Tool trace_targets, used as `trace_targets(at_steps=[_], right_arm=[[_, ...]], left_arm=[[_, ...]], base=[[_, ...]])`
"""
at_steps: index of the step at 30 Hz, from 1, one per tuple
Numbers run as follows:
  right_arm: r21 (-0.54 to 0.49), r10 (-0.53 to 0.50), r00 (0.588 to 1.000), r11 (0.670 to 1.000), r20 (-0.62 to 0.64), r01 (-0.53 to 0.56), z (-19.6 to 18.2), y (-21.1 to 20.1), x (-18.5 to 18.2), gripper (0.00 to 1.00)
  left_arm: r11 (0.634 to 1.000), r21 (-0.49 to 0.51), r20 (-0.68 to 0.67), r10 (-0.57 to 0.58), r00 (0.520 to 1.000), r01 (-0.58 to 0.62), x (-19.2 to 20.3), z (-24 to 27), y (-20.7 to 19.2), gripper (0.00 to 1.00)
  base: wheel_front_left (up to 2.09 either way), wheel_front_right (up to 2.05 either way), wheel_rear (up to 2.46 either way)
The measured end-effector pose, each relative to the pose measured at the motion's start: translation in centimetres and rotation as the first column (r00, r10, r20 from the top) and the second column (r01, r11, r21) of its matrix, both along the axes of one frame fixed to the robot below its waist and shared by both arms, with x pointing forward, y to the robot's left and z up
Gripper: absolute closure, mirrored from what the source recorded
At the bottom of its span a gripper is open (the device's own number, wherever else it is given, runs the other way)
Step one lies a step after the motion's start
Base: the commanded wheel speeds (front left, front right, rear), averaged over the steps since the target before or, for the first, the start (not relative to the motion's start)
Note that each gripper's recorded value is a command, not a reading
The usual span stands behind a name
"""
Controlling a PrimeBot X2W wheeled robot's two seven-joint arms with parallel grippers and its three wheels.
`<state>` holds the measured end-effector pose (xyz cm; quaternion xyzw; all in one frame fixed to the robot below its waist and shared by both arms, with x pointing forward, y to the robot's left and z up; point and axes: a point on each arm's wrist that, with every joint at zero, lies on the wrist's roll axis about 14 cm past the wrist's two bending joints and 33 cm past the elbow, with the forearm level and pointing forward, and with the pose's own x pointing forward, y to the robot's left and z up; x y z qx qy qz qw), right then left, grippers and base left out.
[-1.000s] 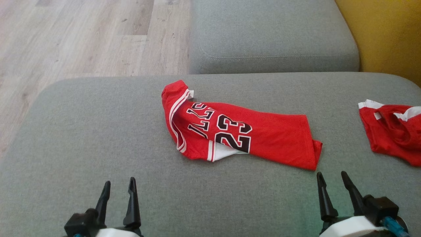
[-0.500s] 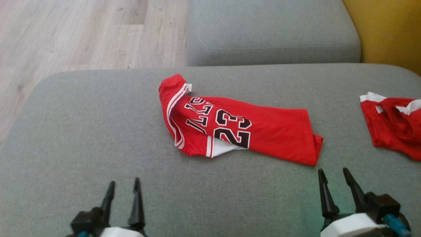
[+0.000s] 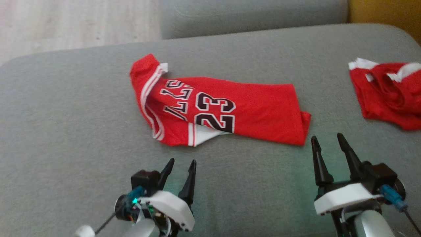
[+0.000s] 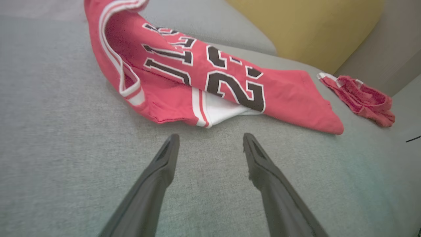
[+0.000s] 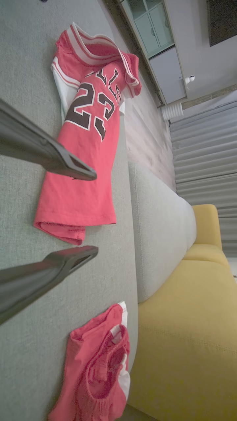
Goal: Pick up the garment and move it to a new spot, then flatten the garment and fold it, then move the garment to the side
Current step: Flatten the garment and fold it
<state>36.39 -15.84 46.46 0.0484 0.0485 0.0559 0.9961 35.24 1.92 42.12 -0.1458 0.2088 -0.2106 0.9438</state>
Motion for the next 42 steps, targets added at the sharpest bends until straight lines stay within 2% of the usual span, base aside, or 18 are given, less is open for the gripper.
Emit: trace_targets(at_steps=[5, 8, 16, 17, 19, 27, 33, 37, 42], right_arm=[[-0.008, -0.044, 0.999, 0.999, -0.010, 0.044, -0.3, -1.5, 0.1, 0.00], [-0.014, -0.080, 0.997, 0.997, -0.019, 0.079, -0.6, -2.6, -0.1, 0.00], [-0.024, -0.135, 0.990, 0.991, -0.036, 0.135, -1.3, -4.4, -0.6, 0.00], [-0.023, -0.139, 0.990, 0.990, -0.034, 0.138, -1.2, -4.5, -0.6, 0.00], [-0.024, -0.145, 0.989, 0.989, -0.030, 0.145, -1.2, -4.8, -0.6, 0.00], [-0.020, -0.168, 0.986, 0.986, -0.004, 0.168, -0.5, -5.5, -0.7, 0.00], [-0.010, -0.157, 0.987, 0.987, 0.012, 0.157, -0.1, -5.1, -1.1, 0.00], [-0.003, -0.133, 0.990, 0.991, 0.037, 0.133, 0.7, -4.3, -1.2, 0.00], [0.003, -0.121, 0.991, 0.993, 0.059, 0.121, 1.3, -3.9, -1.8, 0.00]], left_arm=[[0.999, 0.017, -0.103, -0.039, 0.994, 0.041, 1.0, -2.6, -1.1, 0.00], [1.000, -0.016, -0.154, -0.027, 0.988, 0.025, 2.2, -3.5, -1.7, 0.00], [0.997, -0.073, -0.176, 0.009, 0.984, -0.022, 5.5, -3.8, -2.6, 0.00], [0.997, -0.070, -0.180, 0.014, 0.984, -0.027, 5.8, -3.9, -2.5, 0.29], [0.998, -0.059, -0.177, 0.022, 0.984, -0.032, 6.2, -4.0, -2.4, 1.00], [0.998, -0.053, -0.053, 0.027, 0.998, -0.030, 6.7, -2.1, -1.9, 1.00], [0.996, -0.086, 0.148, 0.024, 0.989, -0.011, 7.4, 3.7, -1.5, 1.00], [0.997, -0.078, 0.297, 0.042, 0.954, -0.019, 7.0, 8.2, 0.6, 1.00], [1.000, 0.000, 0.323, 0.020, 0.946, -0.021, 4.2, 10.1, 3.8, 1.00]], base=[[0.00, 0.00, 0.00], [0.00, 0.00, 0.00], [0.00, 0.00, 0.00], [0.00, 0.00, 0.00], [0.00, 0.00, 0.00], [0.00, 0.00, 0.00], [0.00, 0.00, 0.00], [0.00, 0.00, 0.00], [0.00, 0.00, 0.00]])
